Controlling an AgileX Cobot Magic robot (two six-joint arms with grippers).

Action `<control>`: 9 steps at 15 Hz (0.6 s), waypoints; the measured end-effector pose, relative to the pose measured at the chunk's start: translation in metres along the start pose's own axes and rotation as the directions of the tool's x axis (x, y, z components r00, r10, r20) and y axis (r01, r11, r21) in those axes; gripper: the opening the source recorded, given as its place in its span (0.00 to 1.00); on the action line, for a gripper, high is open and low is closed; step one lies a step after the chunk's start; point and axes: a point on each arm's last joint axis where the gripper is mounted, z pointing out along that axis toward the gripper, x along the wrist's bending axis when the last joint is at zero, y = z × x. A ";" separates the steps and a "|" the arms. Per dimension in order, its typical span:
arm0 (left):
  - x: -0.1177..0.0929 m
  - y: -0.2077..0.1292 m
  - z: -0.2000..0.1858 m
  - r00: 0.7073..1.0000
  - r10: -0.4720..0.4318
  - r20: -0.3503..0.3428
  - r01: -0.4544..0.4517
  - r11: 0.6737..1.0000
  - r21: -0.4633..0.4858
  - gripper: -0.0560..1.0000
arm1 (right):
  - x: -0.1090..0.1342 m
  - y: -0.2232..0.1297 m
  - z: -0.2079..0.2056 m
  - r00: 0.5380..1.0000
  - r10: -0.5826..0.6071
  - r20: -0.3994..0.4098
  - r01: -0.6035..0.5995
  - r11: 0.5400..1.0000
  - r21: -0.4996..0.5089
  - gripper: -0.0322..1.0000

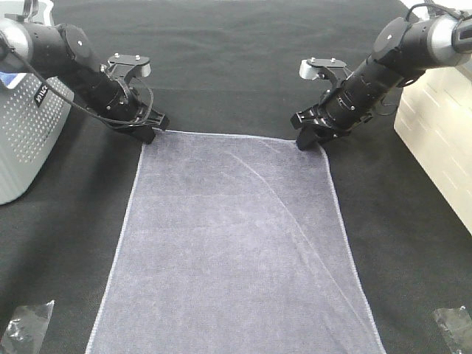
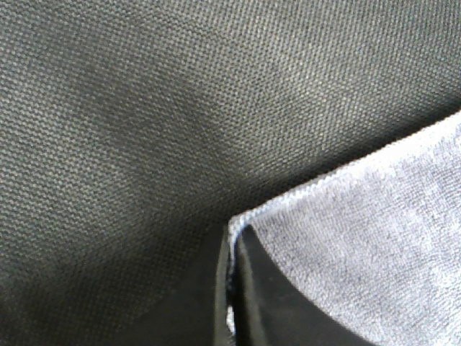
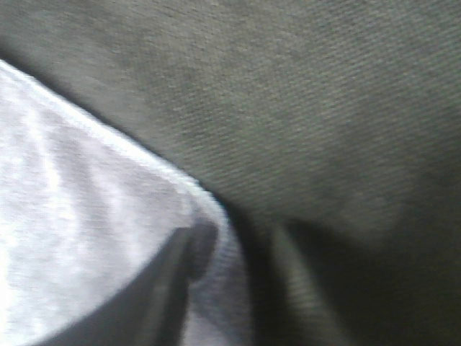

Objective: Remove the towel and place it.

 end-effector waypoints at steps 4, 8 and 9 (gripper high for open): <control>0.000 0.000 0.000 1.000 0.000 0.000 0.000 1.000 0.000 0.05 | -0.003 0.000 0.000 0.999 -0.014 0.032 0.014 1.000 0.002 0.16; 0.000 0.000 0.000 1.000 0.000 -0.003 0.000 1.000 -0.005 0.05 | -0.004 0.000 0.000 0.999 -0.022 0.044 0.022 1.000 0.001 0.05; 0.001 0.001 0.000 1.000 0.000 -0.006 0.000 1.000 -0.012 0.05 | -0.004 0.002 -0.002 0.999 -0.024 0.047 0.024 1.000 -0.006 0.05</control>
